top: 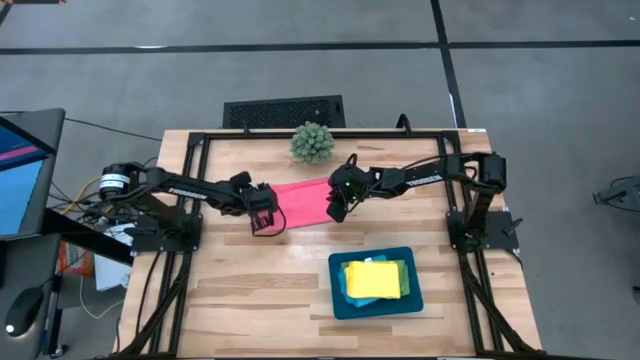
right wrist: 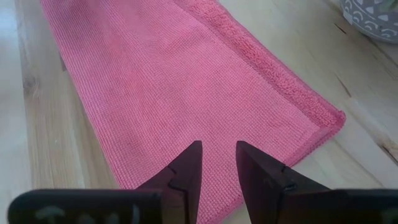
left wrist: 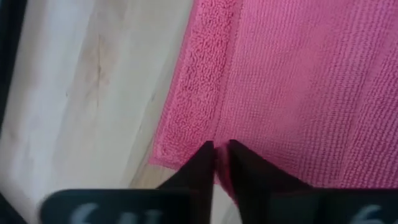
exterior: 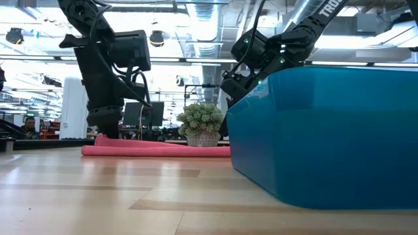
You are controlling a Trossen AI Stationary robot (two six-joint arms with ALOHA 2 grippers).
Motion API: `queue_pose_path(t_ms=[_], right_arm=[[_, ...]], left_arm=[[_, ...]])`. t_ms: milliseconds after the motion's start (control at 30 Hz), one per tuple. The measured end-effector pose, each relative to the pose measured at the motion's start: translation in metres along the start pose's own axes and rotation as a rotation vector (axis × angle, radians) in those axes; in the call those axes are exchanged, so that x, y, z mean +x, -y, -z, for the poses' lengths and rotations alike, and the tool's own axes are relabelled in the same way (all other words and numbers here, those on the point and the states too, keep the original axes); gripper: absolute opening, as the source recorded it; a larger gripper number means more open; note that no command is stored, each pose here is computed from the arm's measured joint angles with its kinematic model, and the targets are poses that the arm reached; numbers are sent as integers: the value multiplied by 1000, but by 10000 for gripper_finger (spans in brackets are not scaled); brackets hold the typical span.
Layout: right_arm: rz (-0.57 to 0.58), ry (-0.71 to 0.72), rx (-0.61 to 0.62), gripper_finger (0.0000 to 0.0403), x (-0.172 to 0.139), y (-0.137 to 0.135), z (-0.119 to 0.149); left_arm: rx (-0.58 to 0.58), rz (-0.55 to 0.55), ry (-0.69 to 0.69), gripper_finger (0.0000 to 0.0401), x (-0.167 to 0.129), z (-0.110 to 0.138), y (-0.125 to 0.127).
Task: Fold microfiber towels
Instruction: Fold the pink microfiber towel
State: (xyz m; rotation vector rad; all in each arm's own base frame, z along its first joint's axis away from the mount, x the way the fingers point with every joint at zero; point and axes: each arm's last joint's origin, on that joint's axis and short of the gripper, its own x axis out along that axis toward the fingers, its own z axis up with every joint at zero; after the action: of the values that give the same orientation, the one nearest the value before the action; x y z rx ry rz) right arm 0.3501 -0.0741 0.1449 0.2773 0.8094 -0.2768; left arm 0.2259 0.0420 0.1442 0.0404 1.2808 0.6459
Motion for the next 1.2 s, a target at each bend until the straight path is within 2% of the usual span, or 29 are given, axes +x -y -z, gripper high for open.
queue_pose_path(t_ms=[100, 267, 433, 533, 733, 933, 1200], right_arm=[[0, 0, 0, 123, 0, 0, 0], [0, 0, 0, 122, 0, 0, 0], [0, 0, 0, 122, 0, 0, 0], [0, 0, 0, 123, 0, 0, 0], [0, -1, 0, 123, 0, 0, 0], [0, -1, 0, 123, 0, 0, 0], [25, 4, 32, 123, 0, 2, 0]], left_arm=[[-23, 8, -9, 7, 2, -1, -3], [-43, -10, -7, 2, -3, -8, -8], [-38, -114, -2, 1, -18, -21, -16], [-38, -131, 2, 1, -20, -23, -17], [-103, -183, -2, 0, -13, -14, -16], [-162, -151, 17, 0, 6, 2, -13], [-196, -167, 91, 0, 8, -2, -12]])
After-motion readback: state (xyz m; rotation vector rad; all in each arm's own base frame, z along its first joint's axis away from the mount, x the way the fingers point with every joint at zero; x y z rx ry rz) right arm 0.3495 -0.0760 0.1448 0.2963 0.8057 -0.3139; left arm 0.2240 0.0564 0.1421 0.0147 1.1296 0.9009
